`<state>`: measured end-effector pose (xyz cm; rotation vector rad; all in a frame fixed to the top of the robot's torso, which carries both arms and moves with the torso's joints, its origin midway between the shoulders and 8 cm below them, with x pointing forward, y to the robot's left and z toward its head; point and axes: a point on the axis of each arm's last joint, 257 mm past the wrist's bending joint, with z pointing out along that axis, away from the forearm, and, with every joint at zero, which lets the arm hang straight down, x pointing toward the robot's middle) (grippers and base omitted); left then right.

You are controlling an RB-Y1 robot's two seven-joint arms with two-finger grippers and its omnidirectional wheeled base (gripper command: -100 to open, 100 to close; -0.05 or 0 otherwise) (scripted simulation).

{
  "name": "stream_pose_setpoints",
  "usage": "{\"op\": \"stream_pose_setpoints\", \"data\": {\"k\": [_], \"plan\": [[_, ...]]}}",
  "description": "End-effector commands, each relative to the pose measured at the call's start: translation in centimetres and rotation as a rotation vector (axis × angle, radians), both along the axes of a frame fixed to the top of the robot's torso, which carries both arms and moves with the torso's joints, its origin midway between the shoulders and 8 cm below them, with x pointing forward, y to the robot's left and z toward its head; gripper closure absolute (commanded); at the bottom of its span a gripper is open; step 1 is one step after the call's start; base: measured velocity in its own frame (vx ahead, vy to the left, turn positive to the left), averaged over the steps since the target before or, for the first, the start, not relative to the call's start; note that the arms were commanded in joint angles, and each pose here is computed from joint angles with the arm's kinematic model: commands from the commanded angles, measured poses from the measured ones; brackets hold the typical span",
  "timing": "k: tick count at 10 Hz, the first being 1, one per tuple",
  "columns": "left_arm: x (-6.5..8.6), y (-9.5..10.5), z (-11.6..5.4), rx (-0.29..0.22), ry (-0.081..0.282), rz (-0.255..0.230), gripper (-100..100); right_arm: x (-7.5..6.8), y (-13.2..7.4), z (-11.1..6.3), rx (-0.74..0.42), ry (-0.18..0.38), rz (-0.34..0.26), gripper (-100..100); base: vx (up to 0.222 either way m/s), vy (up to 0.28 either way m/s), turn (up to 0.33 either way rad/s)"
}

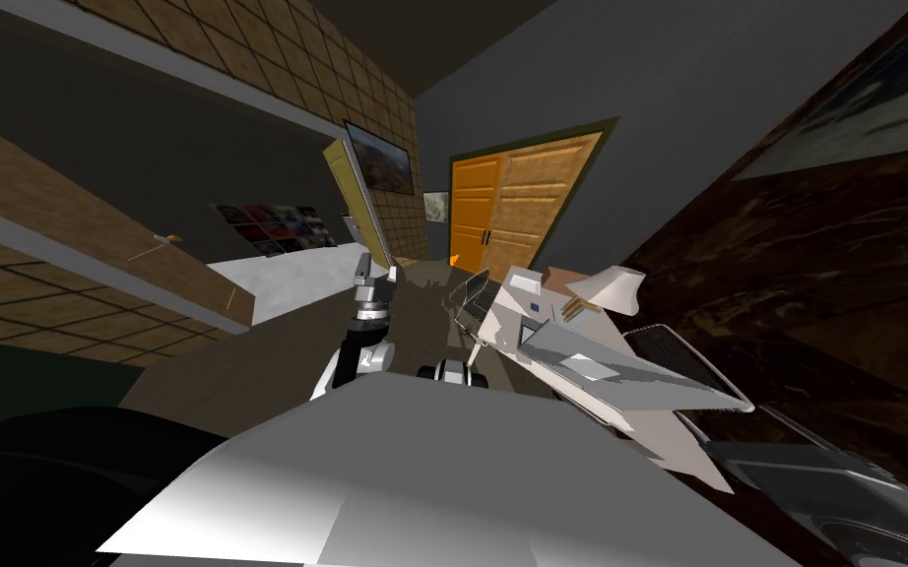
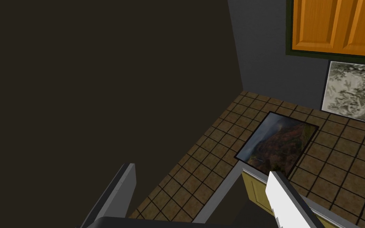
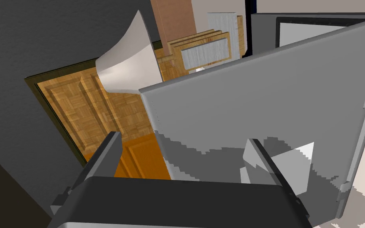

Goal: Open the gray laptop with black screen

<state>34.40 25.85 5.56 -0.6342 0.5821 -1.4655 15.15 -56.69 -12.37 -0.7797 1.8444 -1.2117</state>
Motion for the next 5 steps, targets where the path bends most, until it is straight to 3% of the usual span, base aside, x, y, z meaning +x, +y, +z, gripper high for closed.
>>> {"op": "stream_pose_setpoints", "data": {"k": [1,2,3,4,5], "plan": [[0.0,0.0,0.0,0.000,0.000,0.000,0,-1.8,-1.4,0.0,-0.002,0.000,-0.063,-100,-0.024,-0.015,0.309],[0.0,0.0,0.0,0.000,0.000,0.000,0,-2.8,-2.1,0.0,-0.003,0.000,-0.097,-100,-0.024,-0.013,0.342],[0.0,0.0,0.0,0.000,0.000,0.000,0,-2.2,-1.6,0.1,-0.003,0.001,-0.075,-100,-0.011,-0.009,0.061],[0.0,0.0,0.0,0.000,0.000,0.000,0,-1.8,-1.4,0.0,-0.002,0.000,-0.063,100,0.008,-0.001,-0.264],[0.0,0.0,0.0,0.000,0.000,0.000,0,-1.1,-0.9,0.0,-0.001,0.000,-0.040,100,0.014,0.008,-0.297]]}}
